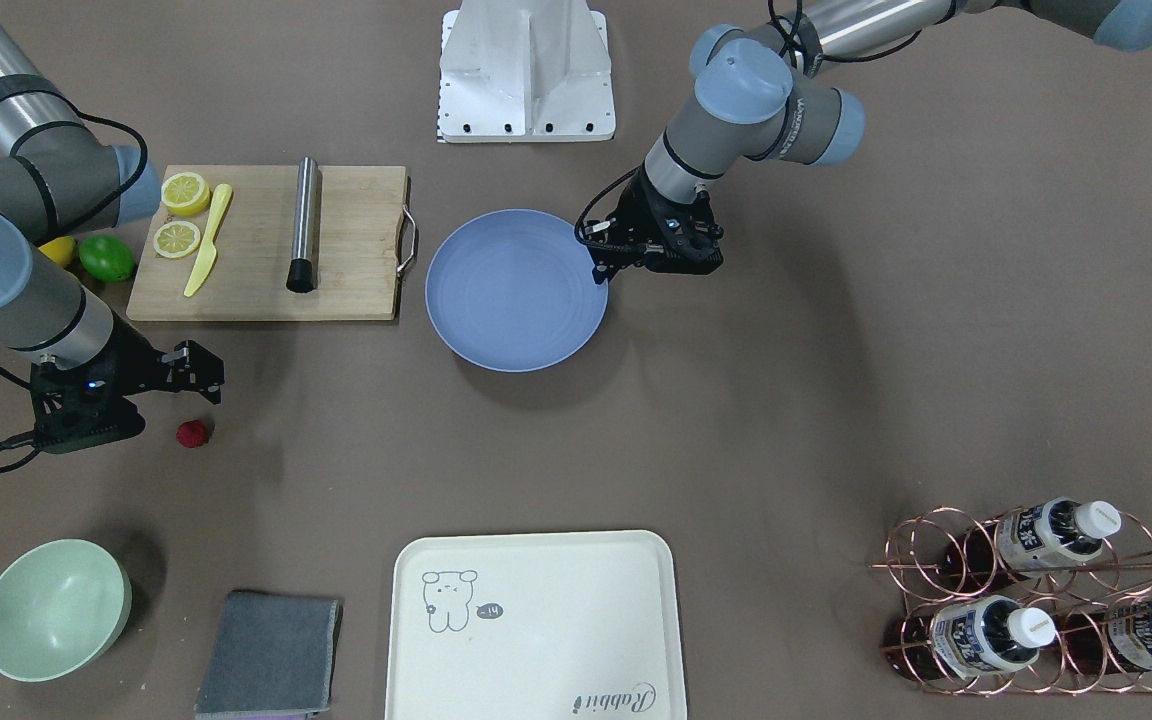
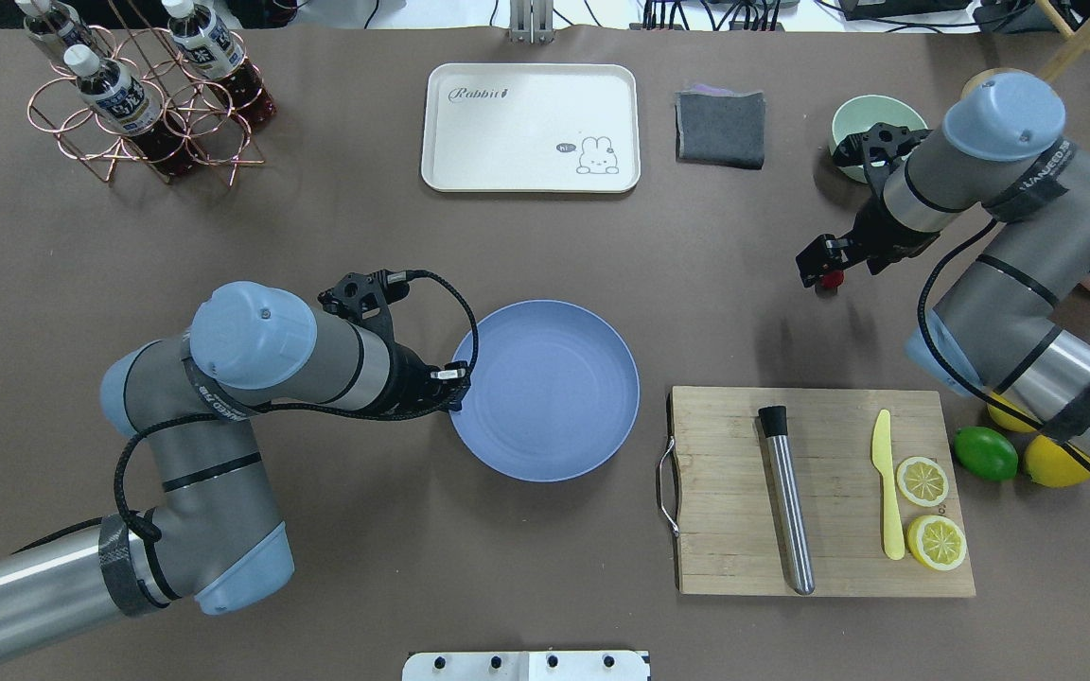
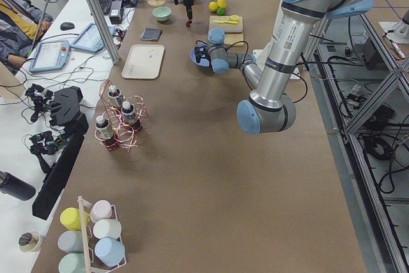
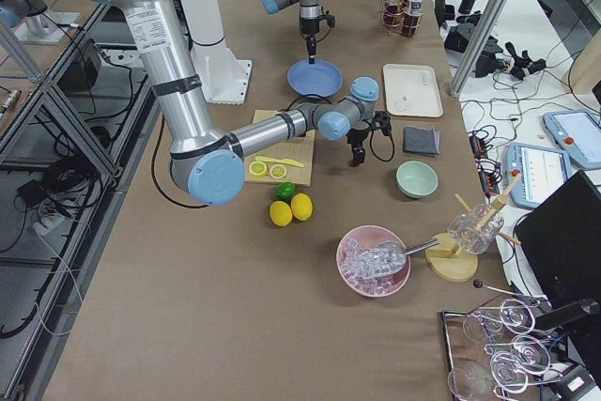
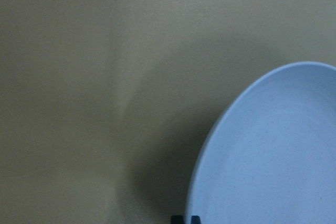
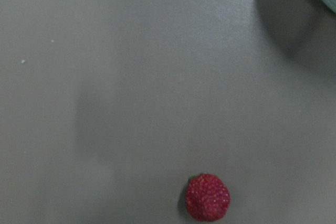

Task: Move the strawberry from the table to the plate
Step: 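Grasp the red berry with the right gripper while the left gripper withdraws, then carry the red berry over the blue plate and release it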

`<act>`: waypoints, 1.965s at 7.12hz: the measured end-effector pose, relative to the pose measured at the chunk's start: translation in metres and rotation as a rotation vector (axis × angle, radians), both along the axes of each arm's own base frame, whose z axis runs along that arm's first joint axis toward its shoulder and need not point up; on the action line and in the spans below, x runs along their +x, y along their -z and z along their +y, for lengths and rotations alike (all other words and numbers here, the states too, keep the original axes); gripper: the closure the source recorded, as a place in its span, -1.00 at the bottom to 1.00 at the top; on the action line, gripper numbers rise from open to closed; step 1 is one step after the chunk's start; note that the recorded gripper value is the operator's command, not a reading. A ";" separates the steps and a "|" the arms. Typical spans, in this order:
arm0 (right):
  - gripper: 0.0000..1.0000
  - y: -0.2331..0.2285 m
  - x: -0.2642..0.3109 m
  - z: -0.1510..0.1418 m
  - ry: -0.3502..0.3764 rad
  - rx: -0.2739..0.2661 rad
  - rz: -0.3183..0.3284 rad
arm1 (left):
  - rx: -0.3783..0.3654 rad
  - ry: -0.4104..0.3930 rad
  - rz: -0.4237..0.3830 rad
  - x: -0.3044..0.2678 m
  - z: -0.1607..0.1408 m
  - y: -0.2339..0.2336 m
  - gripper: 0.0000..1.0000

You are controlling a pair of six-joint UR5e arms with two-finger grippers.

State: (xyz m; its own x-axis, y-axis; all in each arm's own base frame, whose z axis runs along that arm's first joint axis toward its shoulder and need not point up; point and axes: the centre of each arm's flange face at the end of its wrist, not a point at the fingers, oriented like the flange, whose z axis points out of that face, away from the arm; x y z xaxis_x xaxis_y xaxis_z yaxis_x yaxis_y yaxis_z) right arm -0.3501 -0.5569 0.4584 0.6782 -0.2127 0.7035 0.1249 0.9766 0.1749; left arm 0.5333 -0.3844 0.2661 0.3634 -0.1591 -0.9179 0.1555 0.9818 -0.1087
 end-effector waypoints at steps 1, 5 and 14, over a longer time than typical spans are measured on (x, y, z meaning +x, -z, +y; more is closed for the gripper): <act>-0.46 -0.004 -0.009 -0.004 0.001 0.009 0.008 | 0.001 -0.003 0.000 0.002 0.003 0.000 1.00; 1.00 -0.011 -0.010 -0.010 0.001 0.035 0.008 | 0.004 -0.004 0.004 0.002 0.004 0.003 -0.75; 1.00 0.220 -0.160 0.152 -0.197 -0.174 -0.139 | 0.235 -0.082 -0.225 -0.206 -0.101 -0.111 -0.93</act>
